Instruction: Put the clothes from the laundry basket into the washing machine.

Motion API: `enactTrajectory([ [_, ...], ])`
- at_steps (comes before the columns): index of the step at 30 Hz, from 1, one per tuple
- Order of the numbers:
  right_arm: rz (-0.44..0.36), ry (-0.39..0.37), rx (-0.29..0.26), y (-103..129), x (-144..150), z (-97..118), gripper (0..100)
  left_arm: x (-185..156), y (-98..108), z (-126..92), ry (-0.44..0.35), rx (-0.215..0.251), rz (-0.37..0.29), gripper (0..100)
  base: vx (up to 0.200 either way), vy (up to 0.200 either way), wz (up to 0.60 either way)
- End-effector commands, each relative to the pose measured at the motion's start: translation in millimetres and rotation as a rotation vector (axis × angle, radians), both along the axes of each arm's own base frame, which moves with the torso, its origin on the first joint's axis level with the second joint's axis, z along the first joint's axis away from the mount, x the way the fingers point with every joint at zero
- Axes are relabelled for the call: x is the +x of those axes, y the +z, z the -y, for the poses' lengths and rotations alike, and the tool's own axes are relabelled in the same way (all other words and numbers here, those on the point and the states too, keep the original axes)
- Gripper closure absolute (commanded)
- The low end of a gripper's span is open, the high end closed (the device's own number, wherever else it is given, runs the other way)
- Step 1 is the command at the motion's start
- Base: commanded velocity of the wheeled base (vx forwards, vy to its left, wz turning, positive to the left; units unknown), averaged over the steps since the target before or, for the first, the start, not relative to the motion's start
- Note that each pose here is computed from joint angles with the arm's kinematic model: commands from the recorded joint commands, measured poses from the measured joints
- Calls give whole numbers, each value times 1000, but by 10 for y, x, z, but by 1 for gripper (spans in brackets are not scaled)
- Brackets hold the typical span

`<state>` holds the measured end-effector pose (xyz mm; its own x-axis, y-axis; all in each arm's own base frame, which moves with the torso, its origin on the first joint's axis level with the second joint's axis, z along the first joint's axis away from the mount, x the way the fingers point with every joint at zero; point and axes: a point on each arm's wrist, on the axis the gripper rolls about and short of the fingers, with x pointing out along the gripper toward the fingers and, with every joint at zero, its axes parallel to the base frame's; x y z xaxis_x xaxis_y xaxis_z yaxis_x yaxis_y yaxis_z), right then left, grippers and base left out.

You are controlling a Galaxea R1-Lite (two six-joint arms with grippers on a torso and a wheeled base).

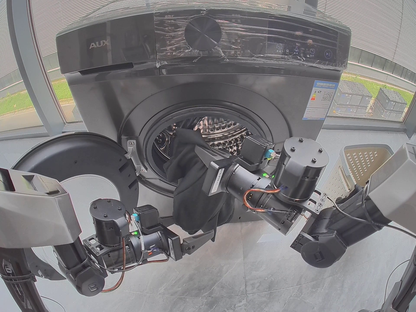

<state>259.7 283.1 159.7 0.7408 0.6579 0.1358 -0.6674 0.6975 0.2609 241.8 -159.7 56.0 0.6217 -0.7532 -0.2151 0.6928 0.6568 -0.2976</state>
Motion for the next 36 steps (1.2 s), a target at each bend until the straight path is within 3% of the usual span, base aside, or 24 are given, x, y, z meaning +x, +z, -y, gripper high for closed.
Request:
enactTrajectory([
  [1,0,1,0,0,-10,-5,100,41,-46,30,4,3,-1,0,0,0,0],
  [7,-1,3,-1,-19,-8,-16,100,53,-38,33,22,3,7,0,0,0,0],
  [8,5,1,3,-16,-3,-13,100,56,-40,35,21,6,10,100,0,0,0],
  [14,-5,0,-5,-61,-1,-6,100,34,13,41,18,1,32,100,0,0,0],
  [27,-17,-6,-21,-164,-4,24,100,-266,327,62,-45,-54,92,100,0,0,0],
  [28,-17,-6,-21,-164,-4,24,0,-266,327,62,-45,-54,92,100,0,0,0],
  [36,-25,-79,-29,-183,110,144,0,-164,486,61,0,-97,155,100,0,0,0],
])
